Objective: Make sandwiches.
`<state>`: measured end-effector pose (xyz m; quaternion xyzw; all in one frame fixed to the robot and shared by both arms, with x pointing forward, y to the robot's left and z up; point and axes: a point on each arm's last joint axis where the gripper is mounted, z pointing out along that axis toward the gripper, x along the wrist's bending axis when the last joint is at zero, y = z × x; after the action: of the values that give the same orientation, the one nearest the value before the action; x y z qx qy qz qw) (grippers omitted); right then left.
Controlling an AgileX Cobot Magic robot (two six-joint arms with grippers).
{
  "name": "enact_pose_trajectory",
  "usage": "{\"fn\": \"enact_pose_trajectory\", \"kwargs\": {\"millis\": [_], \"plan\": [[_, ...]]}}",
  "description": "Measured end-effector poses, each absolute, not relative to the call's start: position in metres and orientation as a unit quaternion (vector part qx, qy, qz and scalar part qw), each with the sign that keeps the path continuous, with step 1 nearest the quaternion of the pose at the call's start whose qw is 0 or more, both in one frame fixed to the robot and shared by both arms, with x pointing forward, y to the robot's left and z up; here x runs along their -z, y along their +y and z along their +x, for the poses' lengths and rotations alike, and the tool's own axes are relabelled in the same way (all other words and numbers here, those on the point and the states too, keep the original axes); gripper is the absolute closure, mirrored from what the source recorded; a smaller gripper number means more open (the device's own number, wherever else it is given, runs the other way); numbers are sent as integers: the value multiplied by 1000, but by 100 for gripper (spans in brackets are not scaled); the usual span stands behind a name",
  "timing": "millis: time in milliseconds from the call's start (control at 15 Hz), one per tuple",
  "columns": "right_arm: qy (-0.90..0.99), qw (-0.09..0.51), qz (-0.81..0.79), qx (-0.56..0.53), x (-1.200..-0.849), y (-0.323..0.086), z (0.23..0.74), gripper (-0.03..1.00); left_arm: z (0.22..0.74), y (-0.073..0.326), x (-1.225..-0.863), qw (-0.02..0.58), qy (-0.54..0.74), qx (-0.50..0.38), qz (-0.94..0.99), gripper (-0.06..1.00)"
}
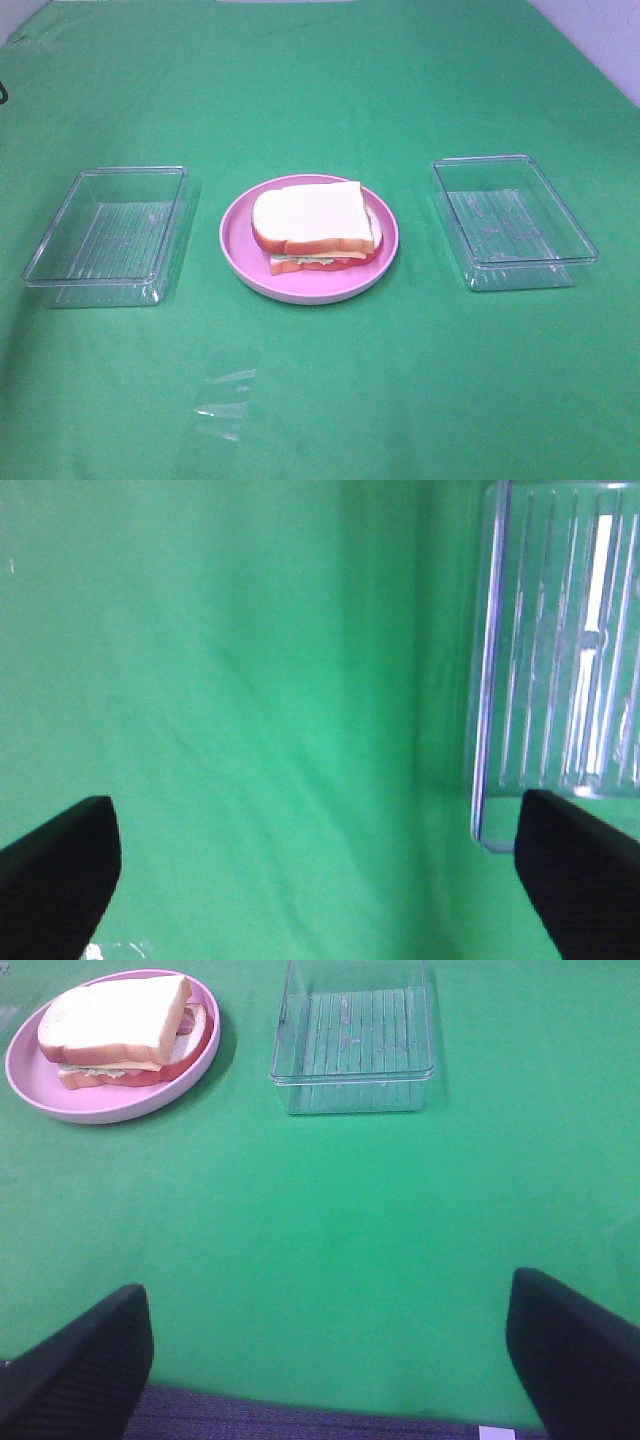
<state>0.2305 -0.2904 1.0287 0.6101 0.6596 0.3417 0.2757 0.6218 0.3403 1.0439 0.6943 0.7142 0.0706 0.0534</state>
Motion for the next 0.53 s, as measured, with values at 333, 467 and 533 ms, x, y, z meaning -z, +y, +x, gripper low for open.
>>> {"fn": "enact_pose_trajectory", "kwargs": {"millis": [333,467,533], "plan": [[660,276,610,-342,-1029,-290,230,5,484,324,-1078,74,712,-75,694,-4],[660,276,610,-342,-1029,-290,230,5,441,318,-1086,103,706,-91,695,-4],[660,276,610,-342,-1029,-290,230,5,414,314,-1087,122,698,-105,698,-4]]}}
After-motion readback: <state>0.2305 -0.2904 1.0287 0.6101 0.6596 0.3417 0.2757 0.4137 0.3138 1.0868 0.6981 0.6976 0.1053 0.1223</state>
